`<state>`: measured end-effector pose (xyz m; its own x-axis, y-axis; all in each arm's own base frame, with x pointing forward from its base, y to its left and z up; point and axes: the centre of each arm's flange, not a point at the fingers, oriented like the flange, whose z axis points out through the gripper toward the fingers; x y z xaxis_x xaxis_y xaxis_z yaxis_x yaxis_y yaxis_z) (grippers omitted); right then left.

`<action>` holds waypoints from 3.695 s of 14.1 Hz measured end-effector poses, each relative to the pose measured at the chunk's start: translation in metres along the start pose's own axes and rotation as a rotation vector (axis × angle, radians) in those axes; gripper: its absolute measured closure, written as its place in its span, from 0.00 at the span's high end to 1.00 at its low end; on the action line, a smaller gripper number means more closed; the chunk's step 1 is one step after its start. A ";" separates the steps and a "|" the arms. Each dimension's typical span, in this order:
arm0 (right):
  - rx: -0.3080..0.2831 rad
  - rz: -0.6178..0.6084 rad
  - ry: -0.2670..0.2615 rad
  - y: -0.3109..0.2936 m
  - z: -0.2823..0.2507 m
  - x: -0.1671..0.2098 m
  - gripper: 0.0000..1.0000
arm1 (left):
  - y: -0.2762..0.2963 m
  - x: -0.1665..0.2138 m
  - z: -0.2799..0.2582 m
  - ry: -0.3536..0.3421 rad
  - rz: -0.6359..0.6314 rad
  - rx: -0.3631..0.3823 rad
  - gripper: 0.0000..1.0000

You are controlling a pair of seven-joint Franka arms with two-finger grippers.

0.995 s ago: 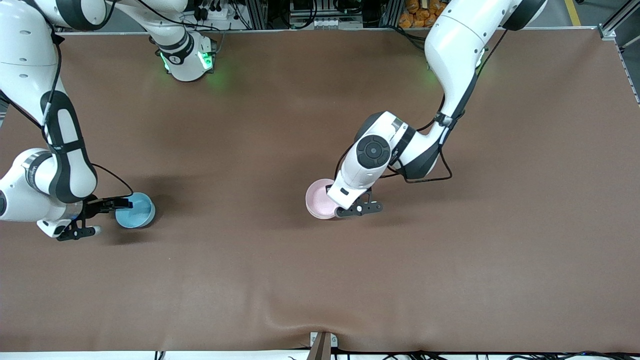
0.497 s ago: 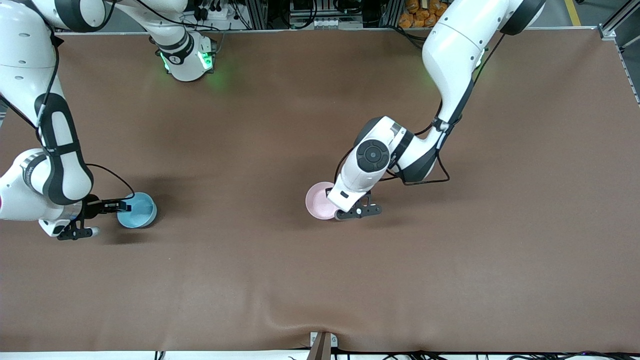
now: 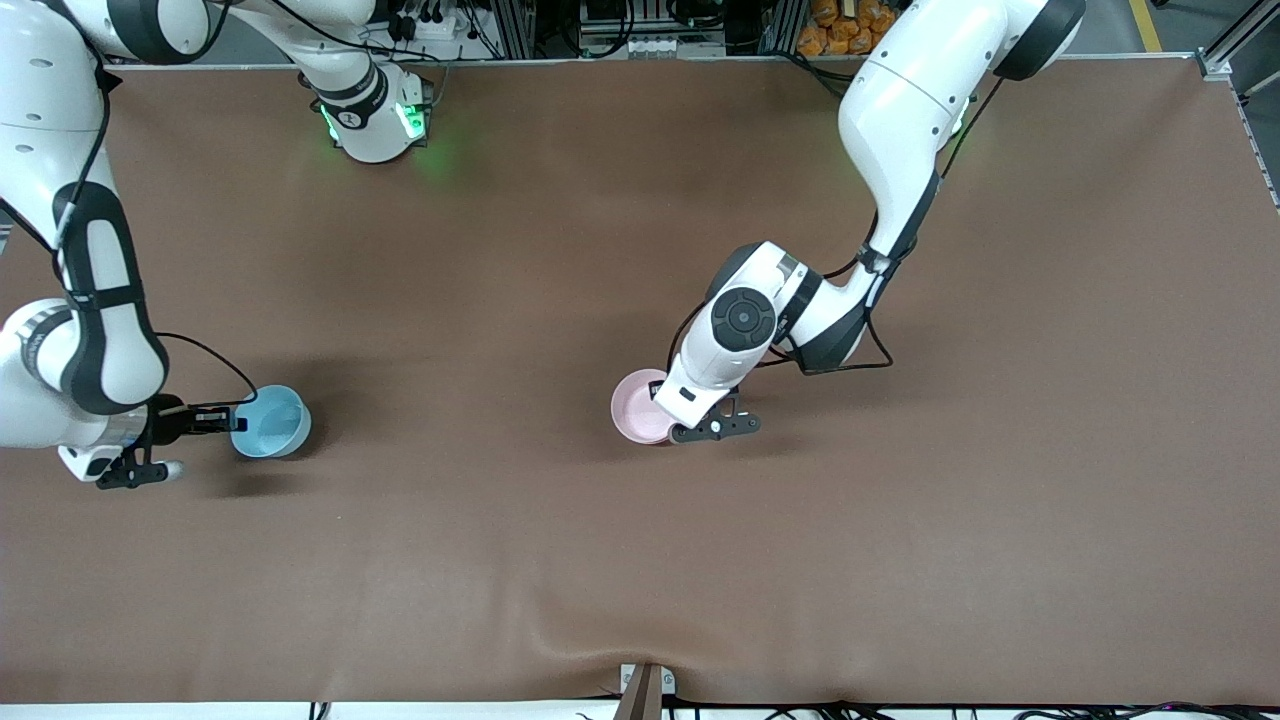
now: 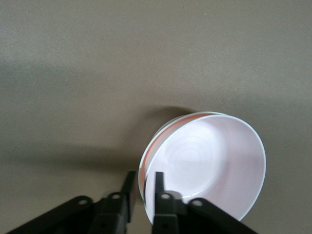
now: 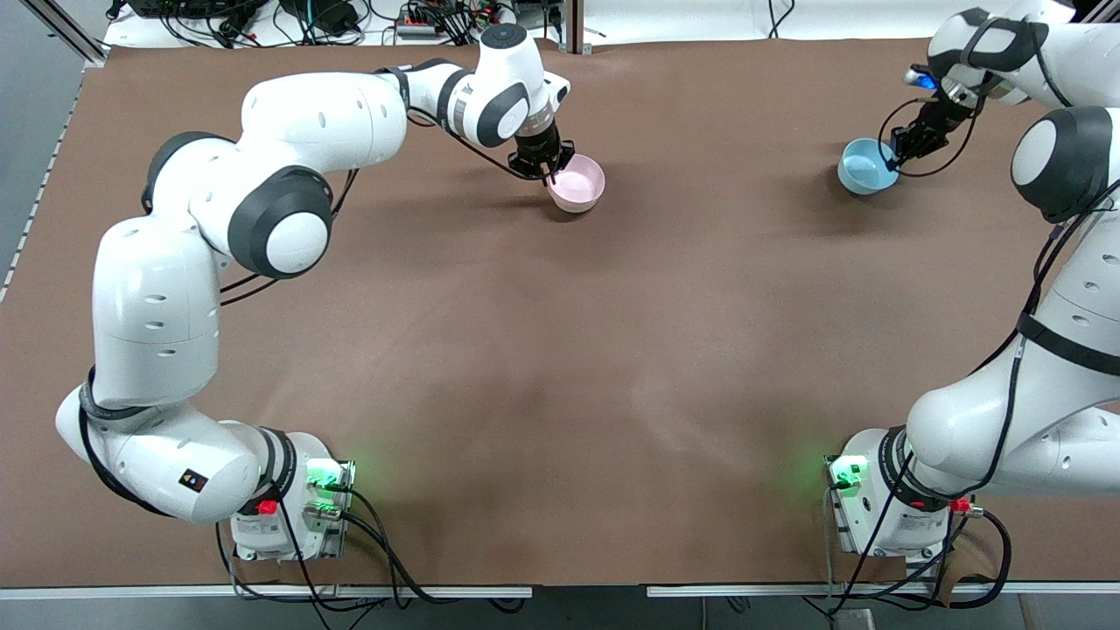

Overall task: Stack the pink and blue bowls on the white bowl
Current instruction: 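Release the pink bowl while the right gripper grasps the blue bowl, then carry the blue bowl with the right gripper onto the pink bowl, then lower the blue bowl into the pink bowl and open the right gripper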

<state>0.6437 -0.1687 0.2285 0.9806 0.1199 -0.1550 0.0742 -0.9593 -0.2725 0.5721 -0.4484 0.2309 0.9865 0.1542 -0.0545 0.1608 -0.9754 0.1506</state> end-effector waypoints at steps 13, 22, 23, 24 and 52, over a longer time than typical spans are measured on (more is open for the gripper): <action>0.020 0.042 0.027 -0.159 -0.104 0.022 0.03 | -0.072 0.069 -0.171 0.125 -0.066 0.079 1.00; 0.110 0.095 -0.005 -0.254 -0.087 0.030 0.03 | -0.198 0.112 -0.277 0.119 0.074 0.180 1.00; 0.119 0.110 -0.010 -0.272 -0.084 0.031 0.03 | -0.206 0.112 -0.287 0.113 0.083 0.182 1.00; 0.121 0.123 -0.011 -0.290 -0.080 0.032 0.03 | -0.217 0.113 -0.296 0.102 0.089 0.168 1.00; 0.063 0.644 0.109 -0.597 0.132 -0.007 0.03 | -0.331 0.012 -0.467 0.036 0.212 0.107 1.00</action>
<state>0.5682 0.4371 0.2666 0.8382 -0.5037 -0.2093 -0.5418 -0.8130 -0.2132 0.5446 -0.0500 0.6418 0.9986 -0.0524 0.0024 -0.0524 -0.9974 0.0492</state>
